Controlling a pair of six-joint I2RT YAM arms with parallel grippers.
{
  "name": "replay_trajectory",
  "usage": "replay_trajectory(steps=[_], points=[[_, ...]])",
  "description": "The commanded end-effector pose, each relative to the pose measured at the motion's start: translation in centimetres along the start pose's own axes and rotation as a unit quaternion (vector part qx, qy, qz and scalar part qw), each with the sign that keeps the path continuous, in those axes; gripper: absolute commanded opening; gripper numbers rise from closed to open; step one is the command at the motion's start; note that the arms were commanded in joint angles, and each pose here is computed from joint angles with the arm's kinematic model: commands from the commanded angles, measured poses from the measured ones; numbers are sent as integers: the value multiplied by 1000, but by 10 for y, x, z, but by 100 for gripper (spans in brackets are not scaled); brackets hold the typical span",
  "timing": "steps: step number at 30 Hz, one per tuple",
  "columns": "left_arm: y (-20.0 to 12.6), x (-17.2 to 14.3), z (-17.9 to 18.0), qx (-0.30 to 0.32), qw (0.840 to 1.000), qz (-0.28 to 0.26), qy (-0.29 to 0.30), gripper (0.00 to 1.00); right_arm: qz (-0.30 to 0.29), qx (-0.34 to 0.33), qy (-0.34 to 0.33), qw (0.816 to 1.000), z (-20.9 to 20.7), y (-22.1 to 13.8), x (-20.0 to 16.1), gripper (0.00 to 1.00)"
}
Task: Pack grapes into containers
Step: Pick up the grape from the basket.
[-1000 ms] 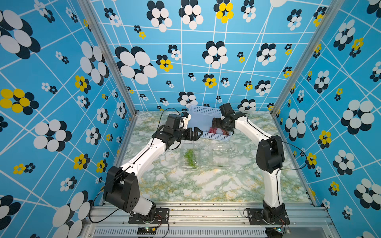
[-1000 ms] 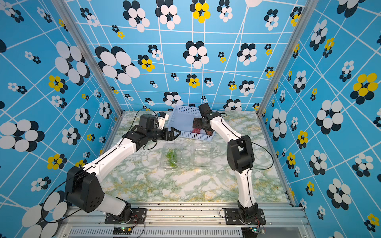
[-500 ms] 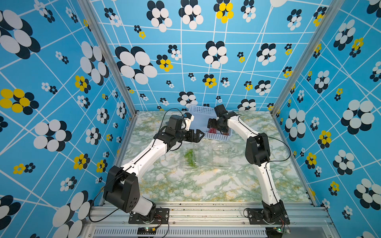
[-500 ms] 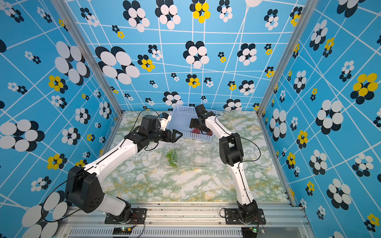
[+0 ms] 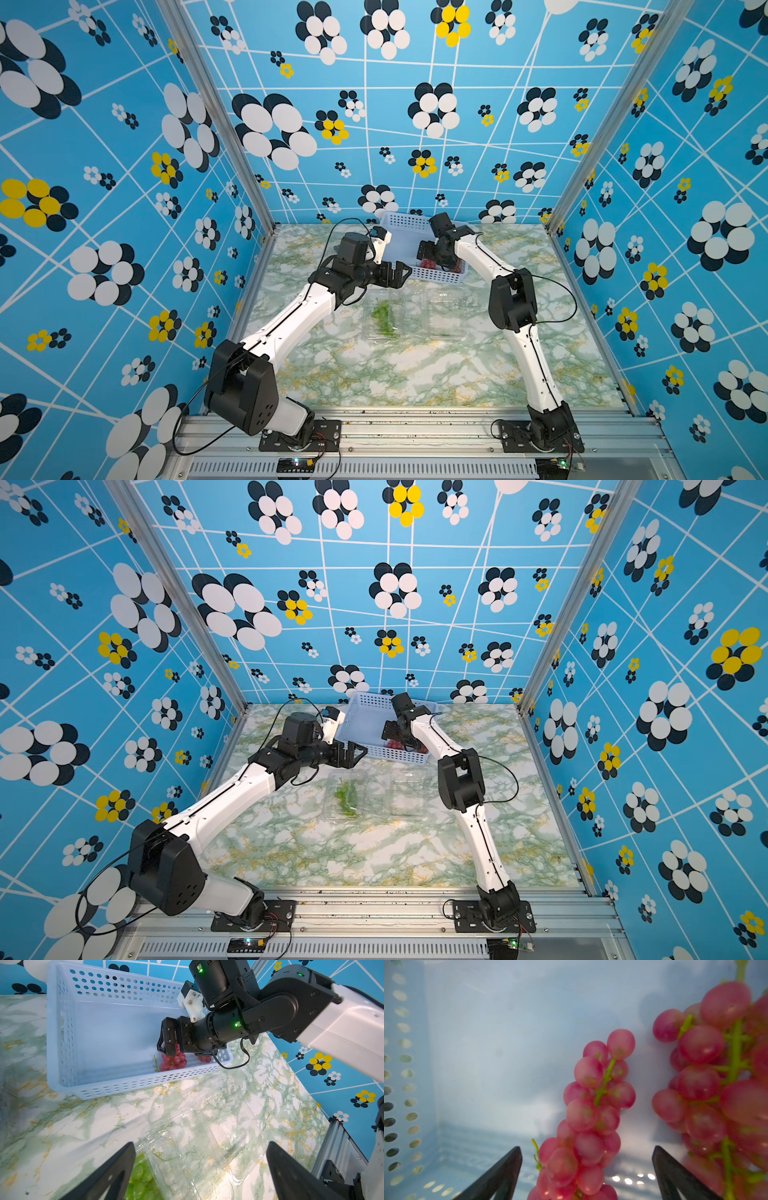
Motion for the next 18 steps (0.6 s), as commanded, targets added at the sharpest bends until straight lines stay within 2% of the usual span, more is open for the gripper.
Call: replay_trajectory(steps=[1, 12, 18], points=[[-8, 0, -4, 3, 1000, -10, 14, 100, 7, -18, 13, 1000, -2, 6, -3, 99], [-6, -2, -6, -2, 1000, -6, 10, 100, 11, -16, 30, 999, 0, 22, -3, 93], [-5, -3, -7, -3, 1000, -4, 10, 100, 12, -11, 40, 999, 1, 29, -2, 80]])
Point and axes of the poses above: each gripper's point midway between its finger pads, its own y axis out along the fingers, its own z axis along the line the jaws close on, x = y × z, the point moved 9 cm from there along -y, back along the fingers, and after that the axes turned 6 degrees about -y, right-handed, at the moved point
